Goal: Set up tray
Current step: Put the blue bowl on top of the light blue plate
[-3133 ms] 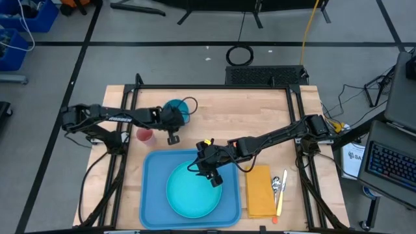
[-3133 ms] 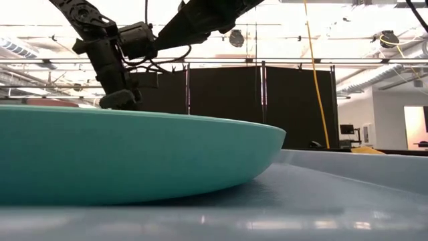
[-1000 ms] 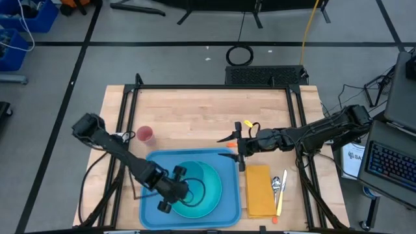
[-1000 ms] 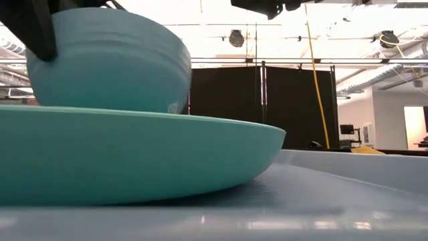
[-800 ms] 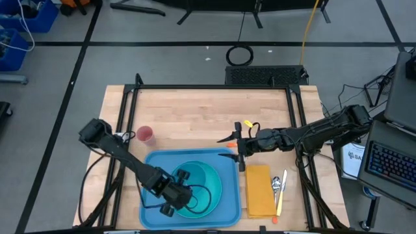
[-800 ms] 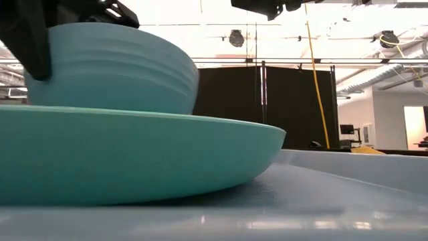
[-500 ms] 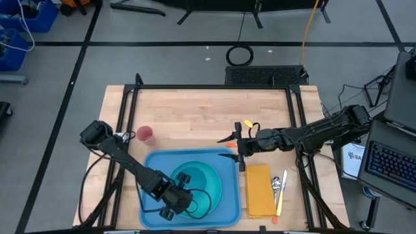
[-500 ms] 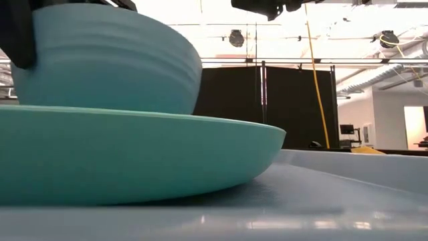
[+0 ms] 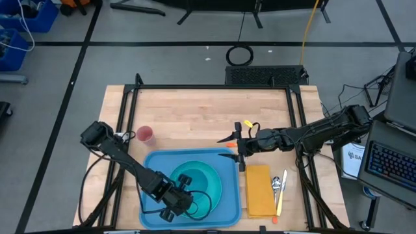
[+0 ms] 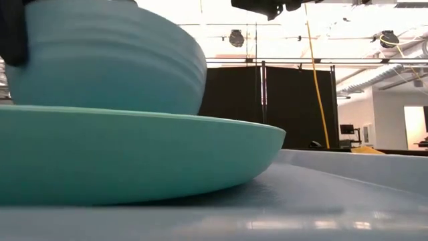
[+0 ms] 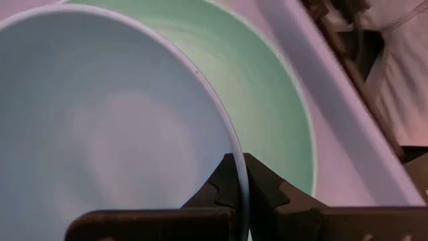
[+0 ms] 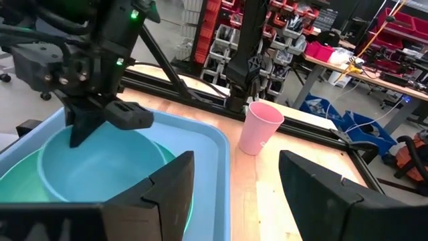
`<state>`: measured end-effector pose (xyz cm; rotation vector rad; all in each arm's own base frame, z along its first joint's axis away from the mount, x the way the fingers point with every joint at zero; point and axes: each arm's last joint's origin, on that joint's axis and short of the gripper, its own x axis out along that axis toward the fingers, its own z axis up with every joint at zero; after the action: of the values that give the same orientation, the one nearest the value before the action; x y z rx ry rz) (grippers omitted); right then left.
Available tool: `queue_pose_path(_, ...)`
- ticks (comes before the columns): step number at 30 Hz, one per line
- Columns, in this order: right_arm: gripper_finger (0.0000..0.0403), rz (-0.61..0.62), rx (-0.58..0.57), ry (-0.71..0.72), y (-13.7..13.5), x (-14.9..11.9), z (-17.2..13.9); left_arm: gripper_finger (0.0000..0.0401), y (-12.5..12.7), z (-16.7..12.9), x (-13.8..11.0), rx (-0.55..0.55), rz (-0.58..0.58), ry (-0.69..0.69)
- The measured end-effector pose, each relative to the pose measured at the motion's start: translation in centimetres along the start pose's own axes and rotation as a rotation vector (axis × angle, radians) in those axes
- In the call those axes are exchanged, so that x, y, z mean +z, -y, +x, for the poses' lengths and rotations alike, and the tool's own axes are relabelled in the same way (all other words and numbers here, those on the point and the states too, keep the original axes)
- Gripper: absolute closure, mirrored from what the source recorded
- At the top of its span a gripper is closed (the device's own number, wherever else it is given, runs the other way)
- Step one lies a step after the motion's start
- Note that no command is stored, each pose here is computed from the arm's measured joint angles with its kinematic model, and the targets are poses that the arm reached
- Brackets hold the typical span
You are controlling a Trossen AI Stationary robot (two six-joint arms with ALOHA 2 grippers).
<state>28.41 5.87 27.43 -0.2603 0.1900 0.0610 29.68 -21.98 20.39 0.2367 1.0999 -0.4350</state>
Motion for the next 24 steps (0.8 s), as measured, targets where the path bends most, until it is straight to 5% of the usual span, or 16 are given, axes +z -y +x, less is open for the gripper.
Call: queue_pose_path(24,0.0193,-0.001,0.001,-0.007,-0.01,-0.06,0.00,0.0367,-0.02,0.56,0.04,-0.090,-0.023,-0.016)
